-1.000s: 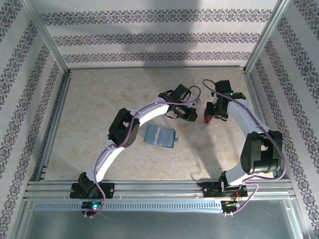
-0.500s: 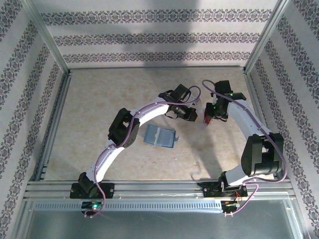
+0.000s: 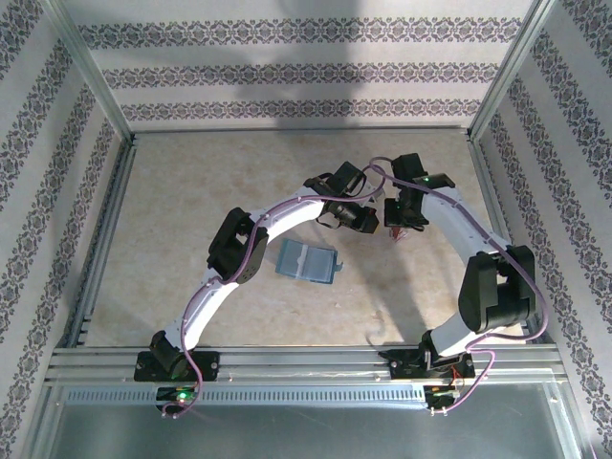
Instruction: Put the credit cards into the card holder
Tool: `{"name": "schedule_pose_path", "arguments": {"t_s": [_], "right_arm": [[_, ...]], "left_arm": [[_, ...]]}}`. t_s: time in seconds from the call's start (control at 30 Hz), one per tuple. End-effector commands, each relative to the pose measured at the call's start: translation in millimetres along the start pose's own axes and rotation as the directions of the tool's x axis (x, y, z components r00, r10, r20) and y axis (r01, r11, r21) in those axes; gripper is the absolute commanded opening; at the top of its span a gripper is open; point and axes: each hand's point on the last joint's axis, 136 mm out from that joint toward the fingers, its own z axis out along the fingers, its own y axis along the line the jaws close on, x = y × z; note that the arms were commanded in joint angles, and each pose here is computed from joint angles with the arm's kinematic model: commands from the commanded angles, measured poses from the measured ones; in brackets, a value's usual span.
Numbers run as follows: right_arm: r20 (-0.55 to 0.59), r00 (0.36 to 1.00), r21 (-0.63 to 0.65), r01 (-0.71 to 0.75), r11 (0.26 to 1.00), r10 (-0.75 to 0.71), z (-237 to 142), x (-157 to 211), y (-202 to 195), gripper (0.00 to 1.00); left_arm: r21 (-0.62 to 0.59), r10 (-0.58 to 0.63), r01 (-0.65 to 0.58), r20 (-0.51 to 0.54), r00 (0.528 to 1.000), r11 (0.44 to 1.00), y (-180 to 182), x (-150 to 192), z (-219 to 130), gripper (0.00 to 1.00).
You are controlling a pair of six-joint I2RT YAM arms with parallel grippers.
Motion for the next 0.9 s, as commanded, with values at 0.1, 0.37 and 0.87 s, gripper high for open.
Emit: {"name": "schedule_pose_path", "arguments": {"t_s": [0.1, 0.37, 0.87], "right_arm": [[-0.011, 1.0, 0.09, -0.008, 0.996, 0.009, -4.4, 0.9, -15.3, 0.03], [-0.005, 0.998, -0.015, -0.062, 0.998, 0.062, 3.4, -10.3, -18.1, 0.03], [0.013, 0.995, -0.118, -0.098, 0.988, 0.101, 9.6, -19.0, -11.8, 0.07]], "left_arm": [[-0.088, -0.049, 0.039, -0.115, 0.992, 0.995, 22.6, 42.1, 23.3, 0.0], [-0.087, -0.051, 0.041, -0.118, 0.992, 0.995, 22.5, 43.2, 24.5, 0.0], [-0.078, -0.068, 0.059, -0.12, 0.99, 0.995, 23.4, 43.9, 27.1, 0.0]]}}
